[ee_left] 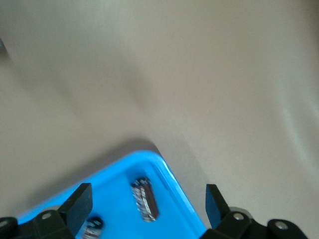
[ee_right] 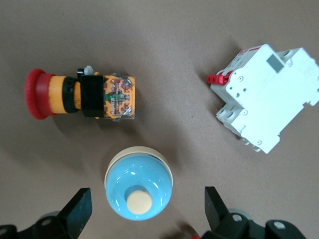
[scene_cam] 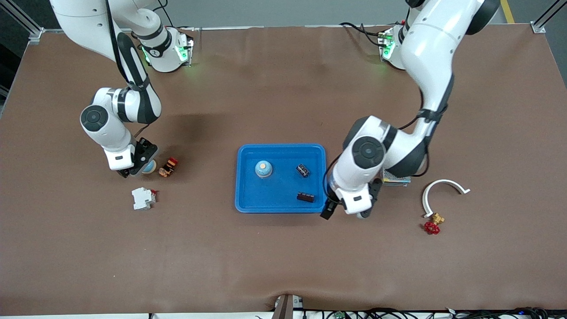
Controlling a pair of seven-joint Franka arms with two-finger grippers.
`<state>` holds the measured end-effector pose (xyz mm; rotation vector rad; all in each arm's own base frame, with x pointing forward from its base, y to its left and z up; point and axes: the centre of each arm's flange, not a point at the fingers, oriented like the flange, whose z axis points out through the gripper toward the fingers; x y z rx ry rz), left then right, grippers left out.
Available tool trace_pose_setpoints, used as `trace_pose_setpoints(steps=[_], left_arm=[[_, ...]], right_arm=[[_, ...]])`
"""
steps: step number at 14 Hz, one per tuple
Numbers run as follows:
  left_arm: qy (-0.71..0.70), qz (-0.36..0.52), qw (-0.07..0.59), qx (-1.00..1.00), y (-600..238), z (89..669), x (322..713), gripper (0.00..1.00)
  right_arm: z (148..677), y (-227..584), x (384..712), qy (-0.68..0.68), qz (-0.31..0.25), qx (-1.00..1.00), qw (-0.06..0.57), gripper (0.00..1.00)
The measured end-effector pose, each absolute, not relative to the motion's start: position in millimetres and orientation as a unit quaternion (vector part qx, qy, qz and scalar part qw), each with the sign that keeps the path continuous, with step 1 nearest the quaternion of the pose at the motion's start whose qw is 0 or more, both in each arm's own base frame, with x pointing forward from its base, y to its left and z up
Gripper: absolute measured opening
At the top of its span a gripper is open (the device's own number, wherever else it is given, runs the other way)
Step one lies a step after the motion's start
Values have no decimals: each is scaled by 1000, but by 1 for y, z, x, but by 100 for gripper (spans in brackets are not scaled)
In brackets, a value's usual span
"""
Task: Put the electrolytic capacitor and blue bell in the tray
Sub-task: 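Release the capacitor and raise the left gripper while the right gripper grasps a bell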
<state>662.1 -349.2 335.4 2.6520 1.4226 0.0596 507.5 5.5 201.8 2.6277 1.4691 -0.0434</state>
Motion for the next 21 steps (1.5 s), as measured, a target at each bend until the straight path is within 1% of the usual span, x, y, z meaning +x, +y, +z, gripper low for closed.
trace_pose_setpoints(steps=[7,10,14,15,17,18,21], left_arm=[[318,36,30,947,-233,441,680,100],[291,38,17,956,-188,491,672,100],[239,29,-5,971,-144,548,649,100],[225,27,-9,974,-135,558,644,100],[197,28,-13,980,-119,577,635,100],[183,30,-13,983,-113,586,631,100],[150,28,-7,988,-96,602,612,100]], right_arm=[[170,13,501,479,-15,876,54,100],[158,0,498,476,-10,879,40,100],[158,-9,499,480,-5,877,34,100],[159,-9,500,480,-3,877,35,93],[162,-11,502,478,1,878,36,72],[163,-11,502,478,1,878,35,69],[164,-10,503,477,-5,878,30,67]])
